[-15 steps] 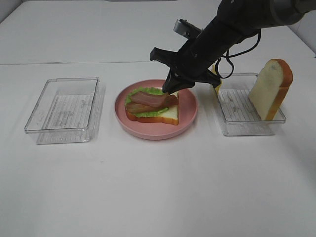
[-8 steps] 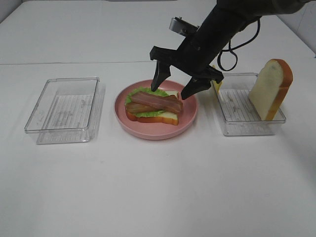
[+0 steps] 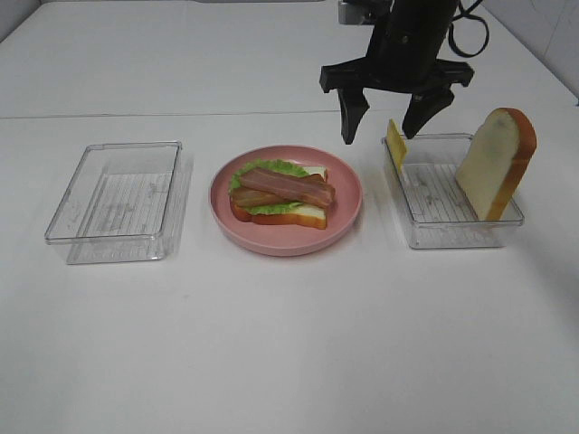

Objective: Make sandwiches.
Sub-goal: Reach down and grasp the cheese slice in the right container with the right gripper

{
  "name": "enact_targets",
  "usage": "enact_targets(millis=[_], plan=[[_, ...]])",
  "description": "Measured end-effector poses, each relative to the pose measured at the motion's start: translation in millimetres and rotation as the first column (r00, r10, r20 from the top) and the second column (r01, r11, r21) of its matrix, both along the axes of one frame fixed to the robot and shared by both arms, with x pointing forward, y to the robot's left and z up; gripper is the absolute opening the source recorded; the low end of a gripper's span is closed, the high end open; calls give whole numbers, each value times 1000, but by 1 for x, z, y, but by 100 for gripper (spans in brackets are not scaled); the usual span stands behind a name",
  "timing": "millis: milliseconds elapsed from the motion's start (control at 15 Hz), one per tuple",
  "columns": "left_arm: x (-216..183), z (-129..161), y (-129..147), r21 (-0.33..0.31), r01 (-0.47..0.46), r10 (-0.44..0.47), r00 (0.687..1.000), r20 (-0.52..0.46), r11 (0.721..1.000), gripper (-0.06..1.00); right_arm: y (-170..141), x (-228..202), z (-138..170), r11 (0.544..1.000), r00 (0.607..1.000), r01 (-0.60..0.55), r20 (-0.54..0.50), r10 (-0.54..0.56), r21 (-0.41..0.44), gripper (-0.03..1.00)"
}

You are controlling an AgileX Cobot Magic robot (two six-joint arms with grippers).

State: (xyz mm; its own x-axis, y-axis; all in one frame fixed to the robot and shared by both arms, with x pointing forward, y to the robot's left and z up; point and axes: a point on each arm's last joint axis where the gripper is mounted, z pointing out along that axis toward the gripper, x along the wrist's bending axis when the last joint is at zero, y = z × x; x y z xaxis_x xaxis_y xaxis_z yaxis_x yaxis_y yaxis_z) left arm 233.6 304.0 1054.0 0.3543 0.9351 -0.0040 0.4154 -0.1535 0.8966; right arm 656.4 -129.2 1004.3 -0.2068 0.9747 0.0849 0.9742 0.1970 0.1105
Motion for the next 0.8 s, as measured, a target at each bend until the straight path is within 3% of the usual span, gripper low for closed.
enact_targets(millis=[333,800], plan=[[0,0,0,0,0,0,1000,0,1000,82,-23,13,10,998,998,56,34,-56,6,74],[0,0,0,0,0,0,1000,0,1000,82,-41,40,-14,994,987,96,125,-102,52,70]])
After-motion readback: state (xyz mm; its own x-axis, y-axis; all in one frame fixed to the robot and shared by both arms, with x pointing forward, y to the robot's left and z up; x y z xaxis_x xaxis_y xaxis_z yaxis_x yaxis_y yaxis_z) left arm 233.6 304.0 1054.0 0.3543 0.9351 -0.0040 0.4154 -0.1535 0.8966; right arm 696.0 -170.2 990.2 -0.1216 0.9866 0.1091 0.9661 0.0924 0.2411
